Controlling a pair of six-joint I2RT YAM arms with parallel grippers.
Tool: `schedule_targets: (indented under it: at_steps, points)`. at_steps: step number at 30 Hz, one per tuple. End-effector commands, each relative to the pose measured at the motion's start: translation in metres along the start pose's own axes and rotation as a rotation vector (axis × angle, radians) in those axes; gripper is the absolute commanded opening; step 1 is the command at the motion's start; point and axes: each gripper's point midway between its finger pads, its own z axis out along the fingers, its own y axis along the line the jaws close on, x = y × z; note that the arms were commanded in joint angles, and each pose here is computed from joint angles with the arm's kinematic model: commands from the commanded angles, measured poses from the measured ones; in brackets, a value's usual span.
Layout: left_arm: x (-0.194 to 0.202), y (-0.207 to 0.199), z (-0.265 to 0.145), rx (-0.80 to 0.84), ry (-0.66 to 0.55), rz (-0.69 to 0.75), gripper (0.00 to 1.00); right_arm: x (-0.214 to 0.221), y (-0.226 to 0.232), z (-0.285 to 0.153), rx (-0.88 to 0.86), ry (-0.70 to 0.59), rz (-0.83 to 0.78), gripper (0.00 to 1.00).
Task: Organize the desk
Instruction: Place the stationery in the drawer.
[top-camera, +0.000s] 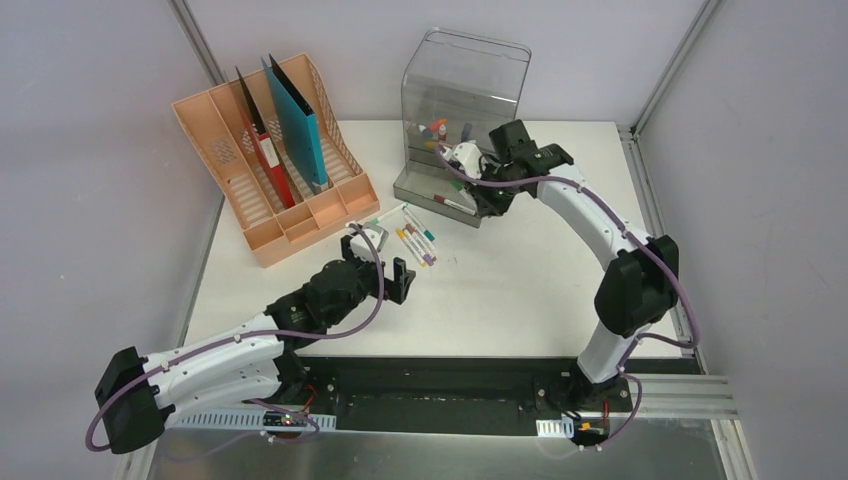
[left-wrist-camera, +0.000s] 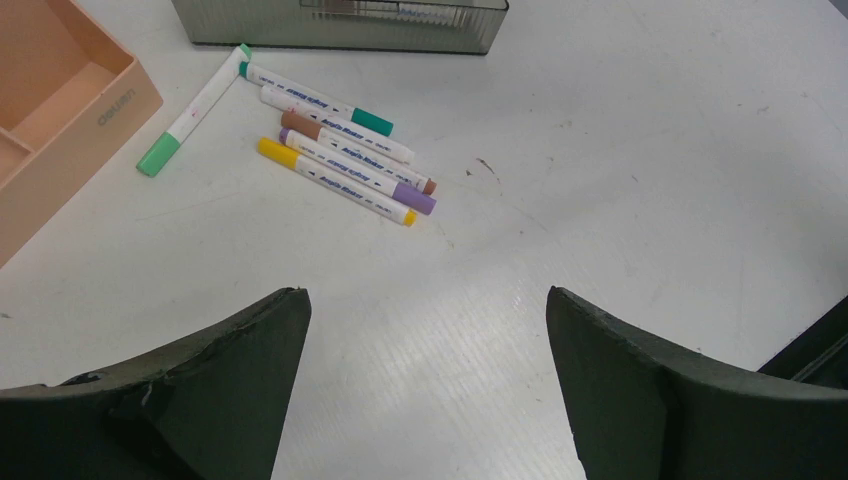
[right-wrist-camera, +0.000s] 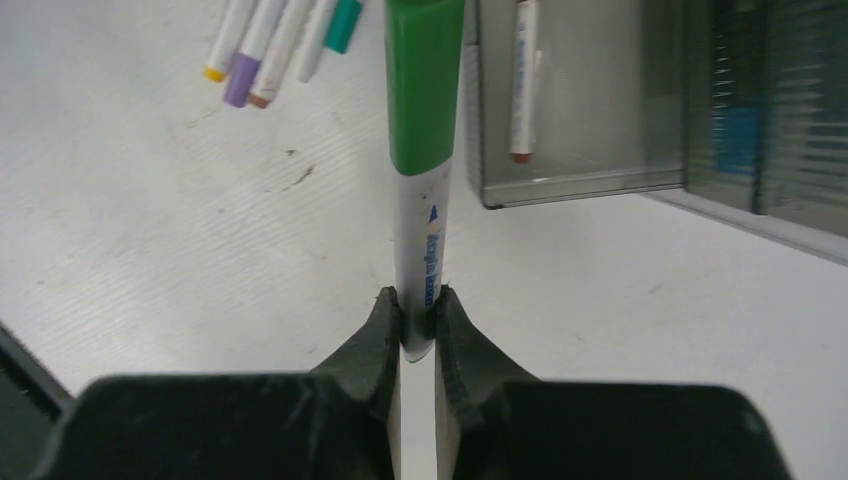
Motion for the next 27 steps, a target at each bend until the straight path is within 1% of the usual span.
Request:
schedule_targets:
  at_steps: [1, 9, 12, 17, 24, 27]
  points:
    - [0.007, 0.008, -0.005, -0.026, -0.001, -0.004, 0.91, -0.009, -0.043, -0.009, 0.169, 0.078, -0.115, 0.02]
    - [0.012, 0.016, -0.009, -0.058, 0.001, -0.007, 0.91, -0.021, -0.084, 0.007, 0.342, 0.191, -0.268, 0.03]
    - [0.013, 0.017, -0.009, -0.065, 0.001, -0.007, 0.91, -0.022, -0.095, 0.019, 0.39, 0.227, -0.308, 0.0]
    - [0.018, 0.02, -0.009, -0.076, 0.008, -0.012, 0.92, -0.019, -0.104, 0.04, 0.413, 0.28, -0.323, 0.0]
    - [0.021, 0.023, -0.009, -0.088, 0.012, -0.012, 0.92, -0.023, -0.111, 0.057, 0.433, 0.31, -0.322, 0.0]
    - [0.022, 0.024, -0.008, -0.096, 0.015, -0.012, 0.92, -0.022, -0.111, 0.063, 0.435, 0.318, -0.319, 0.05]
